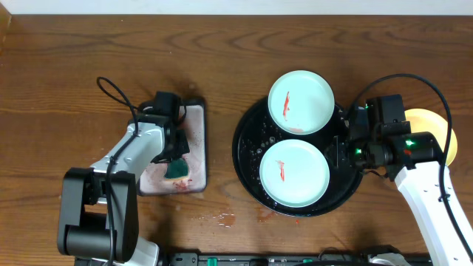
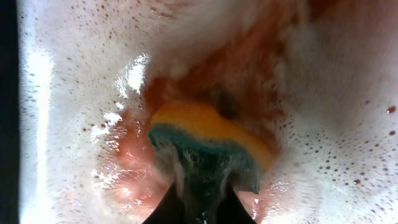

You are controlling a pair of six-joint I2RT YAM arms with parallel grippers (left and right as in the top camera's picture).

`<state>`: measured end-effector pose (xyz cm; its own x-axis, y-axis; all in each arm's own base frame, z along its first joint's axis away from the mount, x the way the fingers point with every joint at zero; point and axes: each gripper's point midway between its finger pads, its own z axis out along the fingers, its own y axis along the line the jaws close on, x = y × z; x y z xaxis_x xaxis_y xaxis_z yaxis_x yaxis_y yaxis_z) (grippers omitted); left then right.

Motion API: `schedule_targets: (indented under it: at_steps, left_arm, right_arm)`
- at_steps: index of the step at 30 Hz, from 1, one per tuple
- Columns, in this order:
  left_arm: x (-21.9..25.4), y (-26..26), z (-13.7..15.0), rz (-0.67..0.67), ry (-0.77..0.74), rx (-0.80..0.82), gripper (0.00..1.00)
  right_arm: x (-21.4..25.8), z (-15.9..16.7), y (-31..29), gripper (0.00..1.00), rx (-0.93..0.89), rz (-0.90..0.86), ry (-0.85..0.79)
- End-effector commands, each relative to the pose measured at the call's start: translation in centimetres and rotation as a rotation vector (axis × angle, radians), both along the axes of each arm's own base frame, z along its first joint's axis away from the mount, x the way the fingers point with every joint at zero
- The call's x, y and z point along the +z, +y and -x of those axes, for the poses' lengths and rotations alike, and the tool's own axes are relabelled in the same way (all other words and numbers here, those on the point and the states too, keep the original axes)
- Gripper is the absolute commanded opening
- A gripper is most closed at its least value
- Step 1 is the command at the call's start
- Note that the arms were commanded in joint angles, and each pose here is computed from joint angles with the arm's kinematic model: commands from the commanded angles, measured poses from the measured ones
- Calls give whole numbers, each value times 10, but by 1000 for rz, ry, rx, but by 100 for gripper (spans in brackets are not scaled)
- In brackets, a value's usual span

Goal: Clean dirty plates on tray and stack at the side
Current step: 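Dip the sponge in the soapy tray with the left gripper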

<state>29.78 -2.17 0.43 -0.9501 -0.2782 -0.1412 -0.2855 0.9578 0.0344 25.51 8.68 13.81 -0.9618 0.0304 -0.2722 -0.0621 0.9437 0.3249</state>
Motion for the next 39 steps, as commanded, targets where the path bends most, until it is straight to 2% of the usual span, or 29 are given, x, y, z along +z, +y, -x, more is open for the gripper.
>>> schedule_targets:
  at_steps: [1, 2, 3, 5, 8, 12, 19, 21, 24, 28, 34, 39]
  left_arm:
    - [13, -7, -5, 34, -11, -10, 10]
    - [21, -8, -8, 36, -23, -10, 32]
    - [31, -8, -9, 37, -32, -10, 70]
    - [45, -10, -7, 51, -43, -12, 77]
    - [61, -10, 3, 58, -46, -12, 78]
    - [58, -8, 20, 55, 9, 17, 72]
    - [6, -11, 38, 75, 53, 26, 54]
    - [-6, -10, 43, 74, 61, 26, 41]
    - [-9, -10, 45, 74, 75, 26, 8]
    - [6, -11, 39, 79, 56, 26, 7]
    - [63, -15, 18, 92, 3, 15, 7]
    - [115, -35, 7, 199, -53, -29, 8]
  right_arm:
    - [-1, 3, 2, 28, 0, -3, 12]
    - [-2, 4, 2, 27, 0, -2, 17]
    - [-2, 6, 2, 27, 0, -1, 25]
    - [-4, 10, 1, 27, -1, 3, 40]
    - [-5, 13, -1, 27, -4, 15, 57]
    - [-16, 13, -17, 29, -80, 88, 73]
    - [-47, 11, -25, 29, -155, 115, 65]
    - [-50, 9, -24, 29, -153, 110, 56]
    - [-49, 5, -23, 29, -151, 107, 35]
    - [-48, -1, -23, 29, -153, 102, 12]
    - [-60, -7, -27, 29, -172, 101, -2]
    - [-82, -4, -33, 28, -194, 110, 60]
